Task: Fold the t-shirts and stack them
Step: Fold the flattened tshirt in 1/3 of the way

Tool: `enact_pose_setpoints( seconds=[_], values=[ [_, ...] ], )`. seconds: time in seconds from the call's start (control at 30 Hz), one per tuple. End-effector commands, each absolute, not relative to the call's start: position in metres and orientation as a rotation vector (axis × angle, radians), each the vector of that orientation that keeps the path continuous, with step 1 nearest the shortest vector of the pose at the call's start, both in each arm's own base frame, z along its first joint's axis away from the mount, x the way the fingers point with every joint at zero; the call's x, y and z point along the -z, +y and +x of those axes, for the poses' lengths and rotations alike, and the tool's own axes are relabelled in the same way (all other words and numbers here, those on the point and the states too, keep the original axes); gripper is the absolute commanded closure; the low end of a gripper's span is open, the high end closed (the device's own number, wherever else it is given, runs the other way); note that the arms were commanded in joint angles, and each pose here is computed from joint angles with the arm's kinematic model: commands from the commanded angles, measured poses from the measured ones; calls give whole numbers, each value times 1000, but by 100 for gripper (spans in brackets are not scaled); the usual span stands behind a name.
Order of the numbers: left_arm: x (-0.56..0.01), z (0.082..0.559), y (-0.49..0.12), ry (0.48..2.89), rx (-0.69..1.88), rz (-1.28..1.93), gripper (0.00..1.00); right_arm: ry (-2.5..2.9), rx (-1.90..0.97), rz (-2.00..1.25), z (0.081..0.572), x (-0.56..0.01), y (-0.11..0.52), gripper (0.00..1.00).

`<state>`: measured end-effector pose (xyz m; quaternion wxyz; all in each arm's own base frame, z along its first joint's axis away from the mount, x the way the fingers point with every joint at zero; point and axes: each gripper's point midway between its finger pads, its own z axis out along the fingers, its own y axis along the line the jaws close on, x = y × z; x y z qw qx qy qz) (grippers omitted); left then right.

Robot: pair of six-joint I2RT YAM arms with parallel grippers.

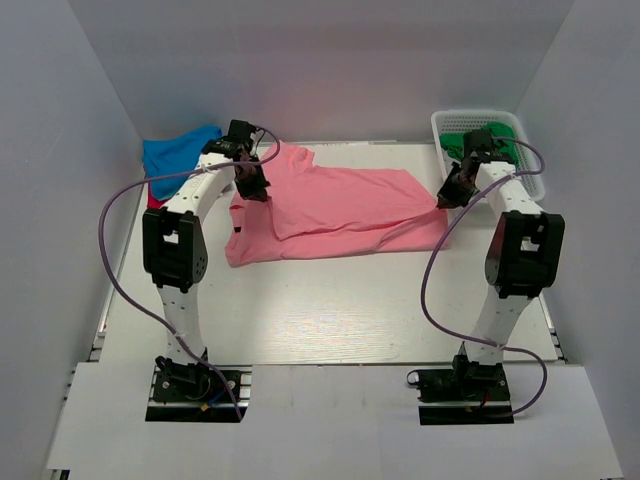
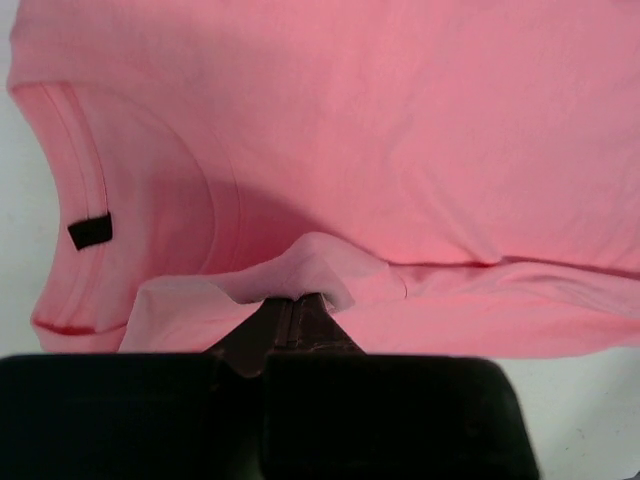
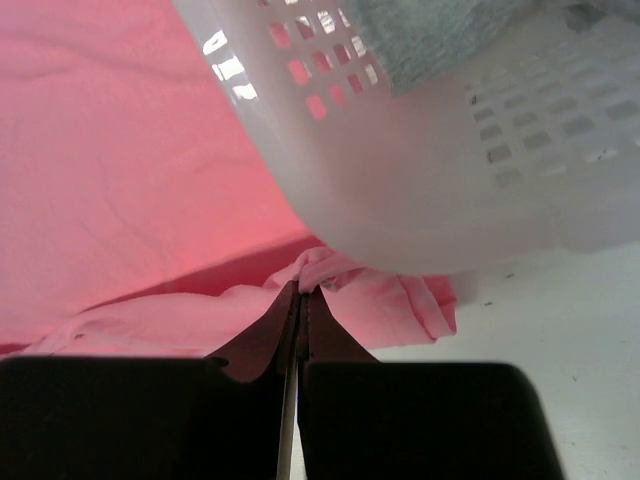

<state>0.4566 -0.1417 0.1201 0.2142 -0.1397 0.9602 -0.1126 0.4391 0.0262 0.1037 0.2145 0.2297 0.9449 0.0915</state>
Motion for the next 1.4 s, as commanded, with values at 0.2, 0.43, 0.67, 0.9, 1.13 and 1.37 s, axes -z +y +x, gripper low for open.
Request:
enact_pose_setpoints(
  seconds=[0.2,0.43,0.67,0.9,1.13,1.37],
  values=[
    [-135,522,-125,2522,384,-548,28,2538,-270,527,481,-117,31,73],
    [-123,529,-133,2555,537,-526,0,2520,-307,401,472,-131,57,46],
    [-111,469,-140,2675,537,-455,0,2541,-343,300,435,-111,86,10],
    [-70,426,-144,2731,614,-512,0,2574,-398,342,439,-70,98,10],
    [-30,390,-117,2791,471,-654,0,2687,-346,544,410,-17,79,10],
    [-14,349,-94,2826,295,-744,0,2724,-295,737,348,0,54,10]
  ],
)
